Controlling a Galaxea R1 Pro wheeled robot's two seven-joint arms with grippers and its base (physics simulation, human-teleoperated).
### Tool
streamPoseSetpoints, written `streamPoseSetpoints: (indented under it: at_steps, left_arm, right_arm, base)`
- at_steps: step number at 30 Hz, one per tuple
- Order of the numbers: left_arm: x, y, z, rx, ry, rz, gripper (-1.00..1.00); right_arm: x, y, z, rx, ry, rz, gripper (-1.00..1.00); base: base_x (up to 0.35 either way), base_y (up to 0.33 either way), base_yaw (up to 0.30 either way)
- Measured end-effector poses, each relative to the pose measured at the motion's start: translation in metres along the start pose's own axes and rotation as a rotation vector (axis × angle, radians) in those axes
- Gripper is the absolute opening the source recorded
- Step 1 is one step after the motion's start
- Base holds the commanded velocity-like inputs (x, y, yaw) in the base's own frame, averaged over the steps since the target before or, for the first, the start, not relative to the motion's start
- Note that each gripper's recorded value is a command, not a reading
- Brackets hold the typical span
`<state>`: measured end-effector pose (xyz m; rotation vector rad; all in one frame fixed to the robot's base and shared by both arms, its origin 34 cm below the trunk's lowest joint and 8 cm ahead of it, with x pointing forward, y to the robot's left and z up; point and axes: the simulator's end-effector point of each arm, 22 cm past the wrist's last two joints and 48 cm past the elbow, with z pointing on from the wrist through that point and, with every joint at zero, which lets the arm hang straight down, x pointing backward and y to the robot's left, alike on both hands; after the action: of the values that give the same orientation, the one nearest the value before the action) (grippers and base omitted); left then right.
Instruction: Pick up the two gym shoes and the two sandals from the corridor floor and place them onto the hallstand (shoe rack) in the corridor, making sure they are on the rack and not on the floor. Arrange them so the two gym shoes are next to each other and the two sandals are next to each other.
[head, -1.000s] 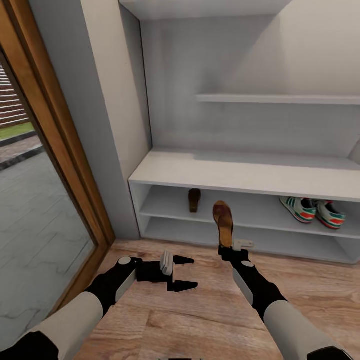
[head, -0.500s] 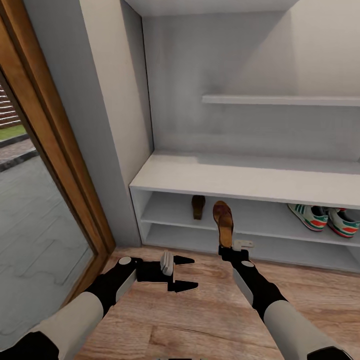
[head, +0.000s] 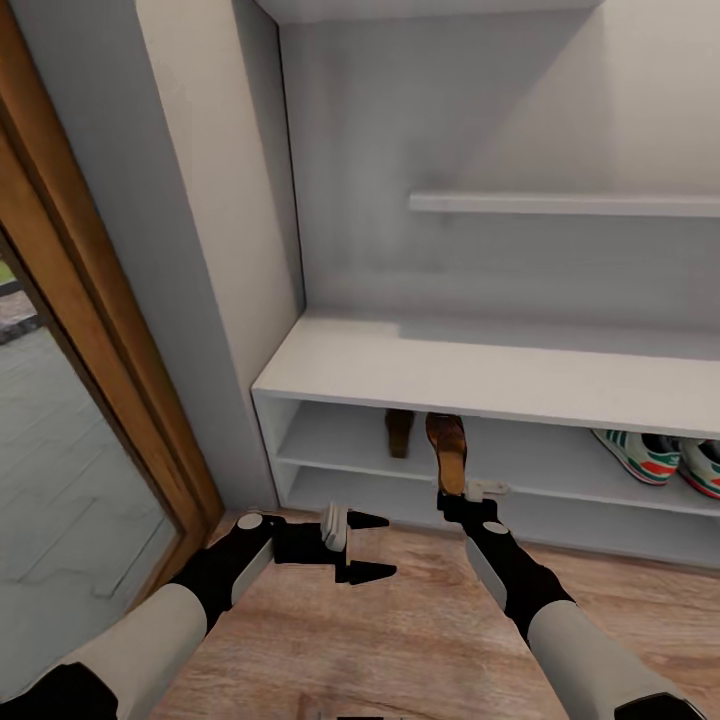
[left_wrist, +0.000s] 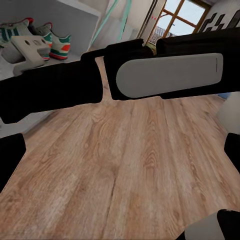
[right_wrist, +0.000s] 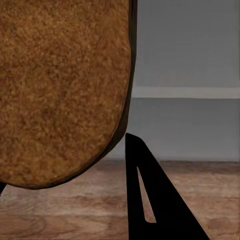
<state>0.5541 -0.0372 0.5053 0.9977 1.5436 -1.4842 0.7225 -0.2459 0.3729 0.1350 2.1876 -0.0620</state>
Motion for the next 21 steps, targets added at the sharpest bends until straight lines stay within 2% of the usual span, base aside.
streamPoseSetpoints:
  at_steps: [6,12,17,21]
  left_arm:
    - [-0.0001,-0.0001,0.0,0.0,0.0,0.0,1.0]
    - [0.0002,0.0001,0.0002,0.0,0.0,-0.001,1.0]
    - [0.0,-0.0001,0.0,0.0,0.0,-0.001,1.0]
    - [-0.0009,-0.0016,0.0037,0.006,-0.003,-0.002,1.0]
  right_arm:
    - [0.0001,-0.0001,-0.0001,0.0,0.0,0.0,-1.0]
    - [0.0005,0.0,0.0002,0.0,0.001,0.0,-1.0]
    - [0.0001,0.0001,-0.0001,0.0,0.0,0.0,-1.0]
    - [0.0006,0.0,0.0001,0.0,0.002,-0.001,-1.0]
  base:
    - [0.304,0.0,0.0]
    - [0.056,0.0,0.0]
    - [0.257,0.0,0.0]
    - [0.092,0.0,0.0]
